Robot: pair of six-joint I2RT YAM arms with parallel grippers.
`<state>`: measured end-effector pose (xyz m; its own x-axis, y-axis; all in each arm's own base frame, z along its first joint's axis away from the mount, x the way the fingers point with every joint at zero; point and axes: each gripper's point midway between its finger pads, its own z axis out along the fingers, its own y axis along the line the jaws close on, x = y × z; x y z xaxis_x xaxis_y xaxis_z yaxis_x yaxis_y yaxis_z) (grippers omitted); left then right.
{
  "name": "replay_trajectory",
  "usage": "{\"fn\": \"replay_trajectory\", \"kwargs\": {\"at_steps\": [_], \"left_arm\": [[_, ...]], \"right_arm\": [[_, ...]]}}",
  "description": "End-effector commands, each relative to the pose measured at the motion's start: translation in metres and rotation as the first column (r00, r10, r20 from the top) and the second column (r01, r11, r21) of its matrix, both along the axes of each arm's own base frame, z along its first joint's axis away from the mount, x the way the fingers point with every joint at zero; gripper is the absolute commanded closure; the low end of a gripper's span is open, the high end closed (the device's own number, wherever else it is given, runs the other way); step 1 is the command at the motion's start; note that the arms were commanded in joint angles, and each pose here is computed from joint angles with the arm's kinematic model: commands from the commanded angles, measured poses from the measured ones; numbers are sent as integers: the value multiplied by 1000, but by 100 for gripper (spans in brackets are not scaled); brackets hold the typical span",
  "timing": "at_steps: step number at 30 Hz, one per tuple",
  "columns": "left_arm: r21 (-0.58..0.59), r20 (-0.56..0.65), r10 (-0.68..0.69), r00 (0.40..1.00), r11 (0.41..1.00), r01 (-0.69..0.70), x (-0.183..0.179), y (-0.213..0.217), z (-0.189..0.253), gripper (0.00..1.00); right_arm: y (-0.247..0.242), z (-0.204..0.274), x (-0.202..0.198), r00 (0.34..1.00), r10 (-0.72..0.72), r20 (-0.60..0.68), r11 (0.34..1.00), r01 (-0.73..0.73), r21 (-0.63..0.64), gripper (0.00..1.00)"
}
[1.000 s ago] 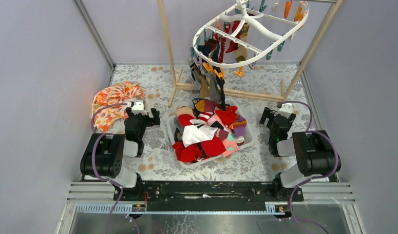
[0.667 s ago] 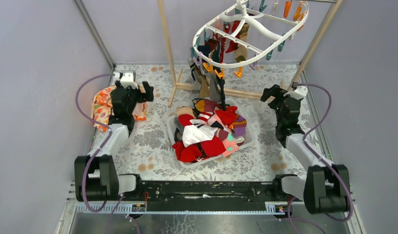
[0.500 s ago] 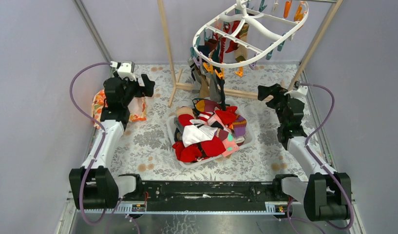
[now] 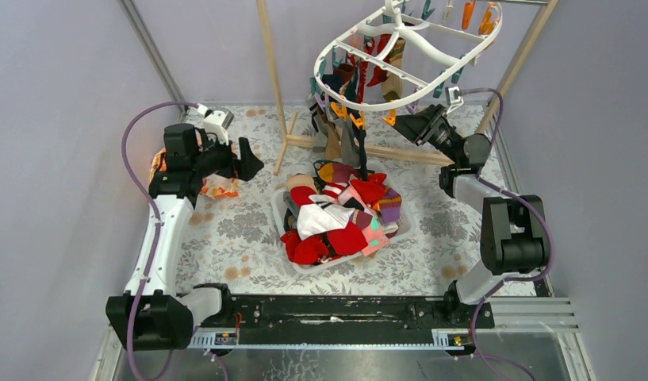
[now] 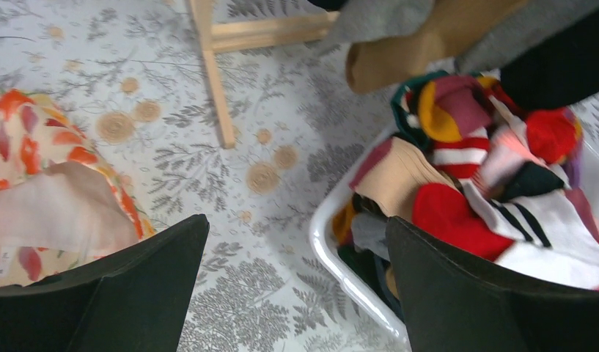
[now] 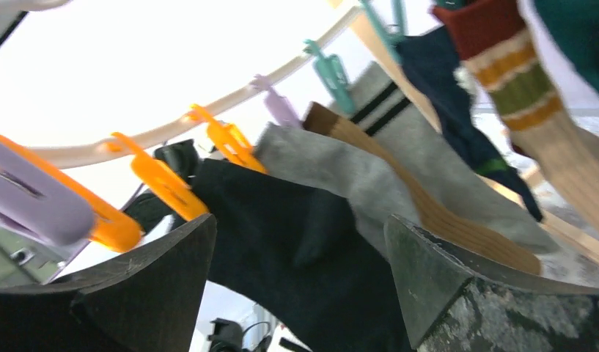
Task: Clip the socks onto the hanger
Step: Open the clamp at the hanger.
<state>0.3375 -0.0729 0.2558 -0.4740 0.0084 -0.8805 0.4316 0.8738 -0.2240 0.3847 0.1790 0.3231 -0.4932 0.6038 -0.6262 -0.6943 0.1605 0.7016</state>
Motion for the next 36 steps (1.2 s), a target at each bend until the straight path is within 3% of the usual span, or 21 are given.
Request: {"fn": "replay_trajectory", "kwargs": {"at_steps": [1,15,26,29,36], "left_arm": [[-18,3,-145,989,989,145,-31,-18,12,1],[-12,-2,-213,977,977,213,-43,-24,19,1],[-3,8,-223,975,975,223,-42,-25,22,1],[-3,14,-224,974,974,225,-42,-25,25,1],[-3,30,-229,973,973,229,-44,-27,31,1]], "right_arm": [[17,62,-55,943,202,266,979,-203,-21,9],[18,96,-81,915,198,353,978,-208,-8,24],[17,74,-97,940,126,317,988,-148,47,20],[23,70,-96,946,97,309,989,-126,75,14],[48,59,-89,939,-116,322,993,106,50,10]]}}
